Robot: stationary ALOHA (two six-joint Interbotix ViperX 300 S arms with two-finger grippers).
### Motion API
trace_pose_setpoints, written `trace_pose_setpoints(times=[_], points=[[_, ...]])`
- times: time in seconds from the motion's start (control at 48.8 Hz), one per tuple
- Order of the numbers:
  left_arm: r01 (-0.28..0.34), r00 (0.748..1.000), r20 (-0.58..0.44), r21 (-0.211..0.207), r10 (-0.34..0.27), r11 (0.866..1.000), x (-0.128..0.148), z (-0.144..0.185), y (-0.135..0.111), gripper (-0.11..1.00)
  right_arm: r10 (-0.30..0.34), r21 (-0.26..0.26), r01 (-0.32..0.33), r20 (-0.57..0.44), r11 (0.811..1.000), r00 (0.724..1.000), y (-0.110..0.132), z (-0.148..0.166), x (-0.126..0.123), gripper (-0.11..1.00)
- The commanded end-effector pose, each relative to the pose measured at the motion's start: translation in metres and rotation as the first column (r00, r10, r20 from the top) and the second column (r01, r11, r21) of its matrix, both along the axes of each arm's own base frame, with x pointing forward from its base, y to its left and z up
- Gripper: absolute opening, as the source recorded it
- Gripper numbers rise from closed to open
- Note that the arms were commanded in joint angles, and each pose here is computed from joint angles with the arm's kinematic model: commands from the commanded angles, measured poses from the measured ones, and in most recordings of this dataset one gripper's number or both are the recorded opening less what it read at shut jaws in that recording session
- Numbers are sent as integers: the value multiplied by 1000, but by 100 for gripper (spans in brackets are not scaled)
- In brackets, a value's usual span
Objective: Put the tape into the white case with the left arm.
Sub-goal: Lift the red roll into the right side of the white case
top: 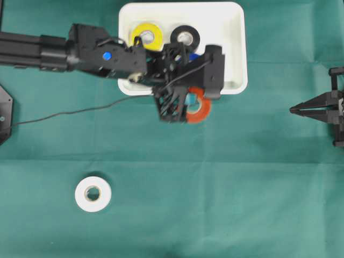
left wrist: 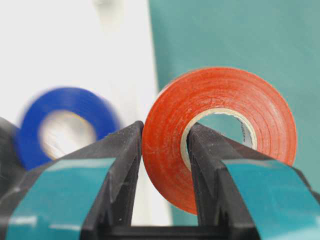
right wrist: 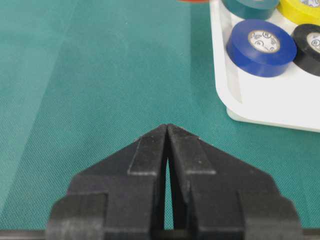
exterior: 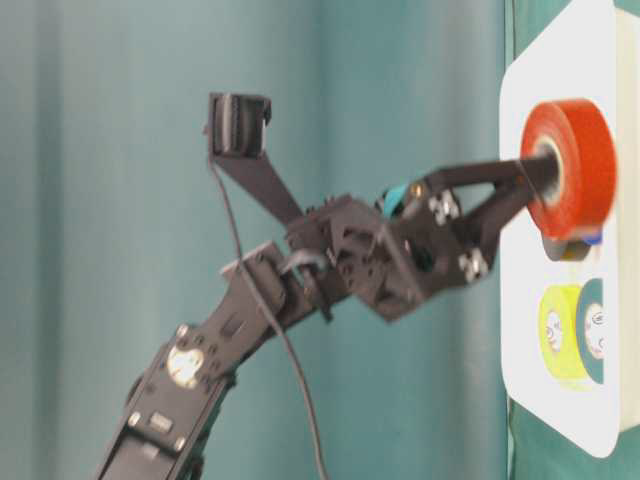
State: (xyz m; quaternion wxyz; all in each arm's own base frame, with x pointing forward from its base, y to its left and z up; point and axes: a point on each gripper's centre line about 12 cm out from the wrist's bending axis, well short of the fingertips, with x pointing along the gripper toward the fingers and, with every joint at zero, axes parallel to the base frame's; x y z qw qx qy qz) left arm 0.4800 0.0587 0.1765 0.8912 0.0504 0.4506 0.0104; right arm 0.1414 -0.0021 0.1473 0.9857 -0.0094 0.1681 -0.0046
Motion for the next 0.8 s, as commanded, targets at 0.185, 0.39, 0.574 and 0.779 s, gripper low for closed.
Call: trace_pose_setpoints(times=[0.185,0.39,0.574,0.779], points=[[-54,994,102,46,49,997,26,20,49,25,-1,0,1,15,1000,1000,0,4,2,-9],[-56,992,118,70,48,996,38,16,64,25,-1,0,1,15,1000,1000,0,4,2,-9],[-70,990,128,73,60,995,46,14,74,25,-1,0,1,17,1000,1000,0,5,2,-9],[-71,991,121,72,61,995,48,8,75,25,-1,0,1,15,1000,1000,0,4,2,-9]])
